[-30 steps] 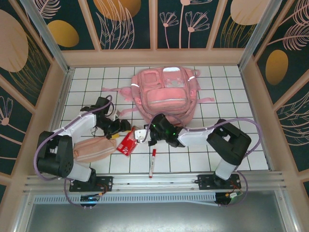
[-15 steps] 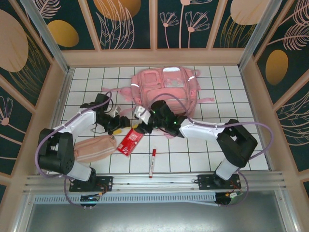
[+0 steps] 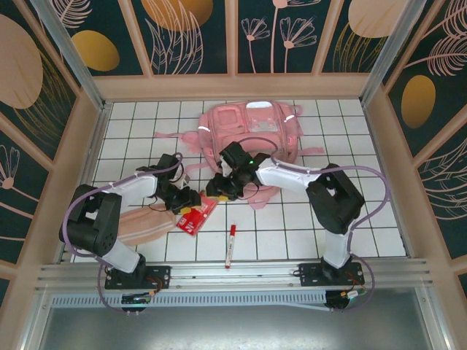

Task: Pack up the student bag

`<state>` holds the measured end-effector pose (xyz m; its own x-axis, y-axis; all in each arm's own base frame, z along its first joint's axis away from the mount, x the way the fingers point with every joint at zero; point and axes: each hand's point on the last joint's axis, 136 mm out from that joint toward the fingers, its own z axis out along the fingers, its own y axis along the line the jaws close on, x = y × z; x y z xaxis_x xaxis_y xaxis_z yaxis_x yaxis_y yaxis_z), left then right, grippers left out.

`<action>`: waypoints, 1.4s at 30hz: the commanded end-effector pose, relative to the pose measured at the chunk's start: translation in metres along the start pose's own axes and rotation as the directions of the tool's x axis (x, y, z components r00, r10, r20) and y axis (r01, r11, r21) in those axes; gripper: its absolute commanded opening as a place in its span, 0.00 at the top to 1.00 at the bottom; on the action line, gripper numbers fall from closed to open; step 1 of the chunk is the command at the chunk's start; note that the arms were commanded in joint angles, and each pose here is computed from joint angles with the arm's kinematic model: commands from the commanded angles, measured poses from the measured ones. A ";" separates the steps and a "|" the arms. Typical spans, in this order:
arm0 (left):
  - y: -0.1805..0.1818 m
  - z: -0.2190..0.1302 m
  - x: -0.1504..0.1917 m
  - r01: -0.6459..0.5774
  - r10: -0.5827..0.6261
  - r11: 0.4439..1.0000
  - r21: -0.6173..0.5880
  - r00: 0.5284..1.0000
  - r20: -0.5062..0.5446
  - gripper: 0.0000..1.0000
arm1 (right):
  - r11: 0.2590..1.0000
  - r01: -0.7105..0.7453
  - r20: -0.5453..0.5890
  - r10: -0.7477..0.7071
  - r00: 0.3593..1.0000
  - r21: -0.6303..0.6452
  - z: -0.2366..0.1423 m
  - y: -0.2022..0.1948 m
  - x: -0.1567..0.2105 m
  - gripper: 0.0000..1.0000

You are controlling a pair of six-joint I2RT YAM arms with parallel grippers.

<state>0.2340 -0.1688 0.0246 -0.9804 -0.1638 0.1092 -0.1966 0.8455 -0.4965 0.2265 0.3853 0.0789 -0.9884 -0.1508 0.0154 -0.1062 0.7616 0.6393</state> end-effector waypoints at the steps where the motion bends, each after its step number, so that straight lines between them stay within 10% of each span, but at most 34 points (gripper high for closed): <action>1: 0.024 0.017 -0.001 0.102 -0.102 0.992 -0.077 0.995 0.005 0.61 | 0.989 -0.085 0.030 0.082 0.996 0.124 0.011 -0.028 0.001 0.57; 14: 0.044 0.033 0.006 0.327 -0.326 0.945 -0.005 0.944 0.044 0.82 | 0.986 -0.076 0.054 0.068 0.996 0.151 0.036 -0.054 -0.040 0.55; 30: 0.051 0.023 0.019 0.341 -0.339 0.939 -0.039 0.939 0.050 0.78 | 0.961 0.273 0.243 -0.255 0.936 -0.040 0.031 0.028 -0.111 0.63; 42: 0.057 0.024 0.015 0.375 -0.370 0.926 -0.043 0.924 0.092 0.78 | 0.952 0.269 0.077 -0.282 0.956 0.144 0.026 -0.022 -0.051 0.60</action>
<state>0.2417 -0.1691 0.0153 -0.8922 -0.4213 0.1627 -0.4306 0.6849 -0.5878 0.2999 0.4067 0.0571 -0.9342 -0.2373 -0.2664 -0.3504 0.7506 0.5602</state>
